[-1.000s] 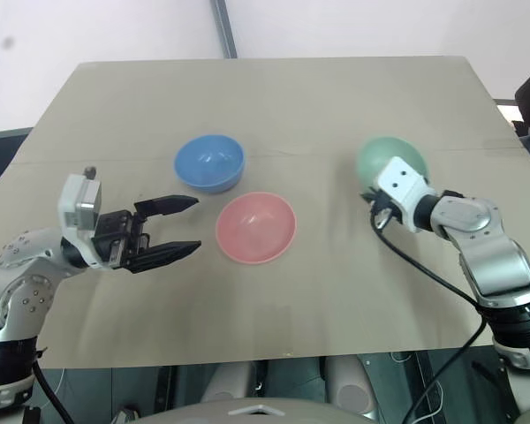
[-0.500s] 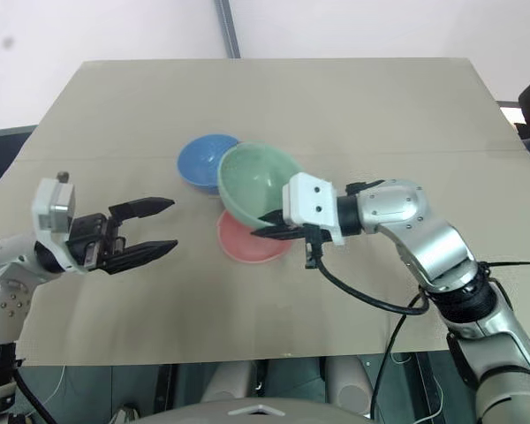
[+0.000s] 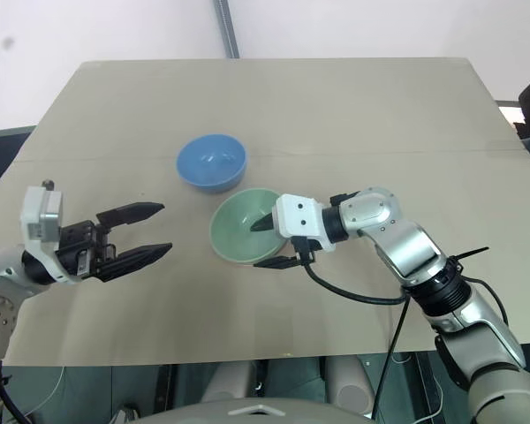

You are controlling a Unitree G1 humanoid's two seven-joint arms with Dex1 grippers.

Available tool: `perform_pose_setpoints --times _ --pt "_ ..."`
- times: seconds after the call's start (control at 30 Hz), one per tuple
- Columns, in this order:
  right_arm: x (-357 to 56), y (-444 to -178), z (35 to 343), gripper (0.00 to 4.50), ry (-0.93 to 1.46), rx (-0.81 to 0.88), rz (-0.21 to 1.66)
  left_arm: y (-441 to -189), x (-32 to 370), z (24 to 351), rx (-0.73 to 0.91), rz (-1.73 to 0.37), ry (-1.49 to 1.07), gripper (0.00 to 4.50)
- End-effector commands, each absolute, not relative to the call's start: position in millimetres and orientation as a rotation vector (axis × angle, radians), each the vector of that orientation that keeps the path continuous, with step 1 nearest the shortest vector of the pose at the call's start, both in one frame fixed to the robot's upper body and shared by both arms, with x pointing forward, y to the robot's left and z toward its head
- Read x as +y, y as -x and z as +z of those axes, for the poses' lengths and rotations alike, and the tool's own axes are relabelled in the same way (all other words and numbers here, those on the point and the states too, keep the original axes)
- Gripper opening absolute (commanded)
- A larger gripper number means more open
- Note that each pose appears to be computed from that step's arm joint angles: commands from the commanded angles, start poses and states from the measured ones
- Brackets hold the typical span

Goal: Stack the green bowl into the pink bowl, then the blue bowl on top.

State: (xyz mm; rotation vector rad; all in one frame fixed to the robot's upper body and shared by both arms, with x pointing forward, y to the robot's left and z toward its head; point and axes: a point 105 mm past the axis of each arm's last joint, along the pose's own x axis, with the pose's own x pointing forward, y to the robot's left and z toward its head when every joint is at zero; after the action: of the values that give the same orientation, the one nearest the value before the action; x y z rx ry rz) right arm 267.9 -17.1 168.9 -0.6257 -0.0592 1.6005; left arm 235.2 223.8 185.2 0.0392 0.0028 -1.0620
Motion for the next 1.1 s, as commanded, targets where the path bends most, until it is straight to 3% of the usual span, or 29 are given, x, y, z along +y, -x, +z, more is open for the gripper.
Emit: perform_pose_setpoints --times 0.03,0.13,0.27,0.5,0.7,1.1 --pt "-25 -262 198 3.23 0.594 -0.153 1.565 -234 224 200 -0.028 -1.058 -0.061 4.50" --pt "-39 -262 217 3.23 0.529 -0.181 1.481 -241 230 203 -0.022 -0.985 -0.071 4.50" --pt "-62 -269 230 3.23 0.472 -0.152 1.329 -264 247 202 -0.009 -0.717 -0.278 4.50" --pt "-92 -271 239 3.23 0.433 -0.108 1.137 -295 261 228 0.041 -0.519 -0.604 4.50" --pt "-102 -271 231 3.23 0.447 -0.076 1.098 -313 248 219 0.149 -0.624 -1.029 4.50" --pt "-98 -273 231 3.23 0.444 -0.100 1.086 -360 227 212 0.108 -0.721 -1.327 4.50"
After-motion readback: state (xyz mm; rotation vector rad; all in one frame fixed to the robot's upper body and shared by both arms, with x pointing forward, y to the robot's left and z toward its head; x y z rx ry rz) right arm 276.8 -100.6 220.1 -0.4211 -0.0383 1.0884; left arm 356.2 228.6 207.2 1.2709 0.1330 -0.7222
